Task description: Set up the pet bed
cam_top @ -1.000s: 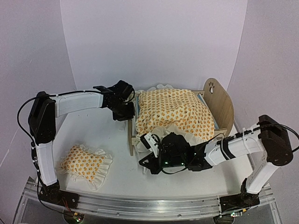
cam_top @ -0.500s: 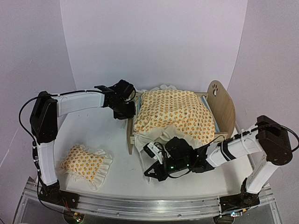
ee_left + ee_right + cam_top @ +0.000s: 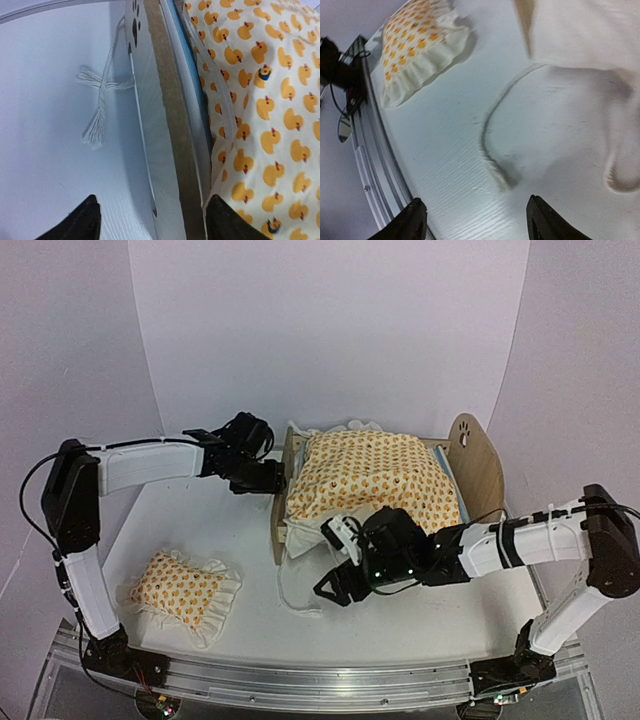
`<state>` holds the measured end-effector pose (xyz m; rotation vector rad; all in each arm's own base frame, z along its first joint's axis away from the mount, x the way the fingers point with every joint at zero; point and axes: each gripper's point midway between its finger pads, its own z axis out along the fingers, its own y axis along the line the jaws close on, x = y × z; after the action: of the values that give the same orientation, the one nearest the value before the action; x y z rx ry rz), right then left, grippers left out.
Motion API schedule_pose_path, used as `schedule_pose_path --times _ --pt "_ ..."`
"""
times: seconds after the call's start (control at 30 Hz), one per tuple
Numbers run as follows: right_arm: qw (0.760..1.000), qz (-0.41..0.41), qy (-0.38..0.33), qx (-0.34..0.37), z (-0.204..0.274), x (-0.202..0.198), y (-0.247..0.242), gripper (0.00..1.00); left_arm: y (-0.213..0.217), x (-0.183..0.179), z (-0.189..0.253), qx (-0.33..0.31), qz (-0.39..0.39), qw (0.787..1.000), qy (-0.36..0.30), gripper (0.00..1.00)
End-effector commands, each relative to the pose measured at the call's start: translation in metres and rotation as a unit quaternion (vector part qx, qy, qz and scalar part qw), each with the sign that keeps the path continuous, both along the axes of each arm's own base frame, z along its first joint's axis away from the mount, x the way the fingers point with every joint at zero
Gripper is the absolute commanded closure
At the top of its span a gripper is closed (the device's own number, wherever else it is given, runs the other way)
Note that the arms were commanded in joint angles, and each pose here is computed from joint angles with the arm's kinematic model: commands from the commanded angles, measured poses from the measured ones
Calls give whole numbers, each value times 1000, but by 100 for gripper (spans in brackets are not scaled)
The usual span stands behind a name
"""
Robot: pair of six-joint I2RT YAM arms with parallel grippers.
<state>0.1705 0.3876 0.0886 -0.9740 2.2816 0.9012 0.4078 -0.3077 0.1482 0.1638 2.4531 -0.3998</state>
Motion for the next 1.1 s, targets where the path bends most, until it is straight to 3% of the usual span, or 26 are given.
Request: schedule_pose_path --times 0.0,0.13,0.3,0.33,0.43,0.57,0.7,0.87,0.9,0.97,1.07 --pt "995 -84 -54 -27 5 50 -28 26 19 -23 80 -33 -33 995 -88 19" --pt "983 -153 -94 -40 -5 86 -22 27 34 -60 86 -71 -44 994 -72 6" --pt "976 -179 -123 -17 -18 100 -8 32 38 -116 70 -144 -82 985 -40 2" --pt "973 -188 -130 -19 -23 102 -9 37 40 -123 69 -161 -83 982 -46 2" --pt "966 -207 -150 -27 -30 104 -14 68 47 -137 71 -199 -84 974 -68 1" --pt "974 -171 -147 -3 -7 90 -1 100 50 -143 70 -215 -93 968 -91 1" --pt "994 -69 -33 77 34 43 28 100 46 -152 82 -251 -124 951 -131 1" --pt "977 26 76 200 100 2 64 100 44 -158 74 -266 -140 943 -139 3" --pt "978 26 71 194 101 4 65 100 42 -158 72 -265 -141 944 -136 3" --pt "995 -34 13 93 65 29 47 100 39 -159 71 -267 -147 944 -129 3" --pt "988 -115 -95 -44 14 67 3 73 35 -162 74 -272 -154 941 -128 3"
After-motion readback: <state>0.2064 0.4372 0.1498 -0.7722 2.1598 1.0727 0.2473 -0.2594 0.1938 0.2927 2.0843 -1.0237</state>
